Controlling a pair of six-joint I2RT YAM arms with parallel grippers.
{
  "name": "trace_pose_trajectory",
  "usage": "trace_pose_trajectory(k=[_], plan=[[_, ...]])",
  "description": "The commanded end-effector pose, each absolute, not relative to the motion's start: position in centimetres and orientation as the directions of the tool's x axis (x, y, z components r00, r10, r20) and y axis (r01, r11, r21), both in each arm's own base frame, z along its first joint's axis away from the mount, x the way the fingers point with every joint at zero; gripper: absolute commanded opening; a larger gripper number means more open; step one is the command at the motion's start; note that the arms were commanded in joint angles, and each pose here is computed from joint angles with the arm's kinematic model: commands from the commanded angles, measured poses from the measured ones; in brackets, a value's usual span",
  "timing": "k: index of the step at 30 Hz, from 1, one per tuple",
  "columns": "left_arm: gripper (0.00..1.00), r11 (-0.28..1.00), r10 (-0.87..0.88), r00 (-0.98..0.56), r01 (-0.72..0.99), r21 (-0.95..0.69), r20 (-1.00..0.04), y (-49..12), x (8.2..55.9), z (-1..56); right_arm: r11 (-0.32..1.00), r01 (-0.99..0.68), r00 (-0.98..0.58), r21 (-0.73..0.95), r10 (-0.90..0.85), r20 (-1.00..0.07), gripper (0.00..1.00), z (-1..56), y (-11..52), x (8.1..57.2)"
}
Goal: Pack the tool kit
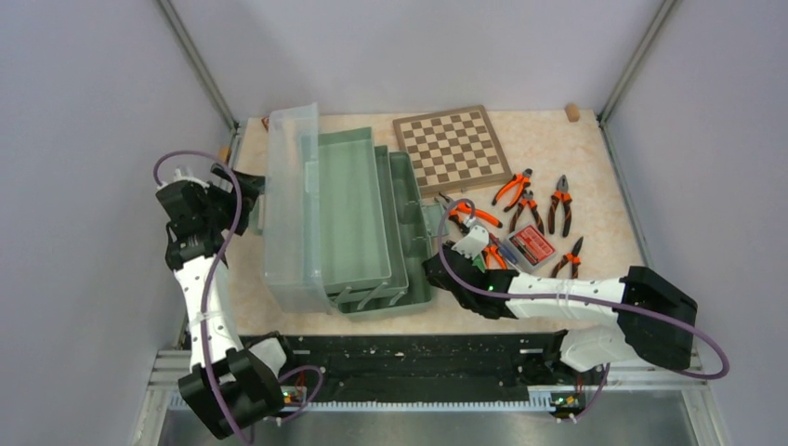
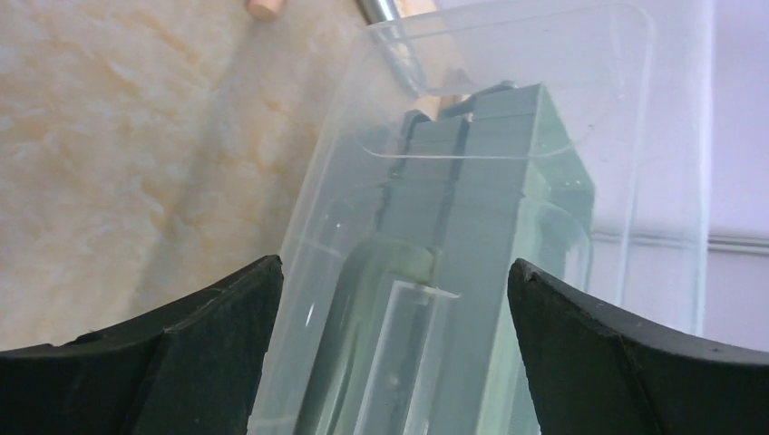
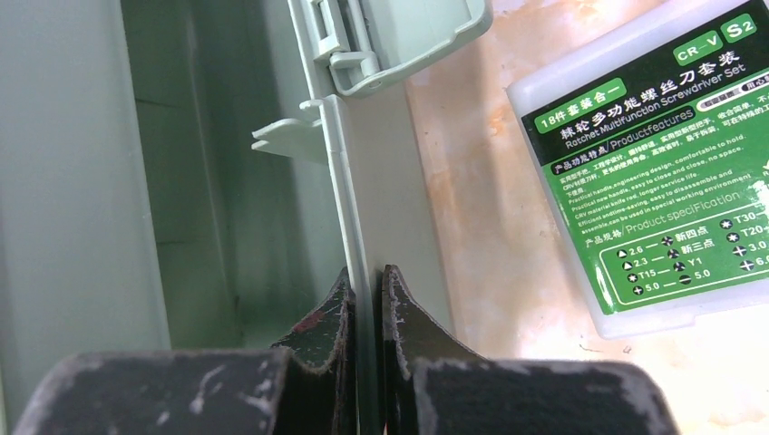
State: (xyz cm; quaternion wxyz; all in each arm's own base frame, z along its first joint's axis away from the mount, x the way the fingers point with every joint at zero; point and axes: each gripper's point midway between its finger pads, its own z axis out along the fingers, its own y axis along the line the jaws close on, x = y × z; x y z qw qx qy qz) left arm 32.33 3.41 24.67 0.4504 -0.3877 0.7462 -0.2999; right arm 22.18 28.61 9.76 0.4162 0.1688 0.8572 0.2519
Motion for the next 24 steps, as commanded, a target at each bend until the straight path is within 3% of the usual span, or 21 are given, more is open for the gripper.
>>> trace_pose_trajectory(k=[1,6,9,13,17,24], plan=[[0.98,0.567,-0.81,-0.278,-0.141,-0.812,-0.517,2.7,31.9,29.7,0.667,0.129,-0.535,0.734,0.669,-0.515,0.0,13.2,30.1,23.8],[0.99,0.589,-0.805,-0.149,-0.309,-0.746,-0.574,7.2,30.1,30.3,0.673,0.118,-0.531,0.73,0.664,-0.527,0.0,13.5,30.0,23.9],[0.99,0.636,-0.764,-0.129,-0.319,-0.703,-0.633,7.2,28.8,32.6,0.676,0.116,-0.532,0.728,0.661,-0.529,0.0,13.5,30.0,23.9],[0.99,0.71,-0.694,-0.086,-0.251,-0.658,-0.715,5.5,27.2,37.4,0.673,0.112,-0.542,0.731,0.658,-0.523,0.0,13.5,30.5,23.9],[0.99,0.738,-0.675,-0.123,-0.096,-0.668,-0.728,1.6,26.2,40.5,0.668,0.11,-0.557,0.736,0.655,-0.511,0.0,13.3,31.1,23.8],[0.99,0.742,-0.657,-0.214,-0.01,-0.671,-0.723,-2.2,25.6,39.3,0.635,0.132,-0.587,0.762,0.669,-0.456,0.0,13.0,32.1,23.2]])
